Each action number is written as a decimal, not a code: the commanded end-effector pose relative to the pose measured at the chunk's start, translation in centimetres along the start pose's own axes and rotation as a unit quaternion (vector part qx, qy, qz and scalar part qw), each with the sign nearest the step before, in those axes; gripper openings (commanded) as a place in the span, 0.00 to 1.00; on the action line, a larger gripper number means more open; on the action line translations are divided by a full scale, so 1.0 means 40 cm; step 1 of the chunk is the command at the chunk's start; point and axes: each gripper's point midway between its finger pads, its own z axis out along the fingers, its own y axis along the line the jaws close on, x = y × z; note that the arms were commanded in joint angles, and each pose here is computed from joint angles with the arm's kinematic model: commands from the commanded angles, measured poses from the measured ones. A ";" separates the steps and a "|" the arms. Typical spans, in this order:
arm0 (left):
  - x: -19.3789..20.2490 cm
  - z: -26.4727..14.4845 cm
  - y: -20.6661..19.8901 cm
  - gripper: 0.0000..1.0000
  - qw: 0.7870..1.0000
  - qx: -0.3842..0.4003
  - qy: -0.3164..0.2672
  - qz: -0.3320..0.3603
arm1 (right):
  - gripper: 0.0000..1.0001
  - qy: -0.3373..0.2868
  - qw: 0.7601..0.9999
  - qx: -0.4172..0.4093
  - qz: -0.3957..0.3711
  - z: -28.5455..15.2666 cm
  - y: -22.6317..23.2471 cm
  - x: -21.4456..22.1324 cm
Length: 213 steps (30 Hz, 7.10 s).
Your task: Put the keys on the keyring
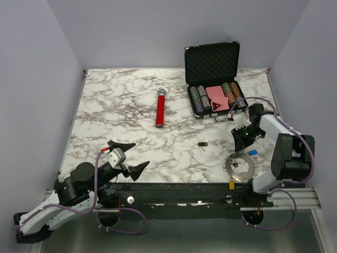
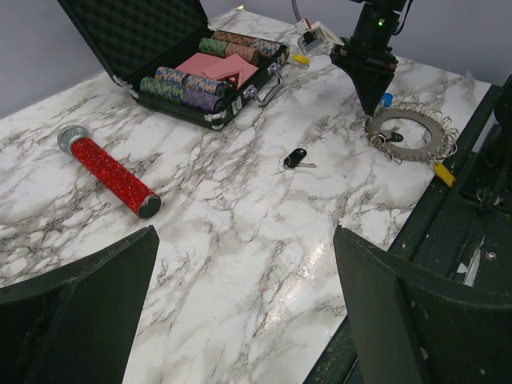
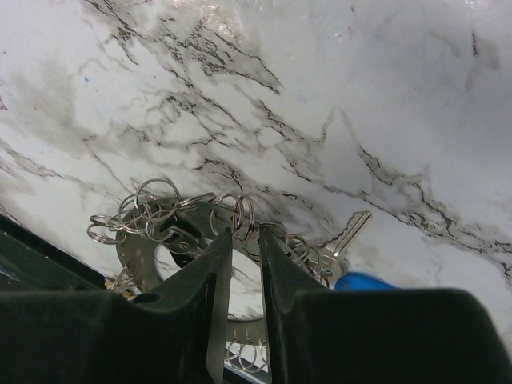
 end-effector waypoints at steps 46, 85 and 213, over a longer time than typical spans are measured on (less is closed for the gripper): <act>-0.024 -0.007 0.004 0.99 1.000 -0.001 -0.015 0.002 | 0.20 -0.019 0.999 0.002 0.025 0.017 0.009 -0.034; -0.019 -0.005 0.008 0.99 1.000 -0.005 -0.012 0.003 | 0.05 -0.003 0.999 -0.030 0.019 0.024 0.029 -0.023; -0.142 0.454 -0.481 0.68 0.838 0.476 0.016 -0.265 | 0.00 -0.429 0.813 -0.242 -0.311 -0.501 0.572 -0.112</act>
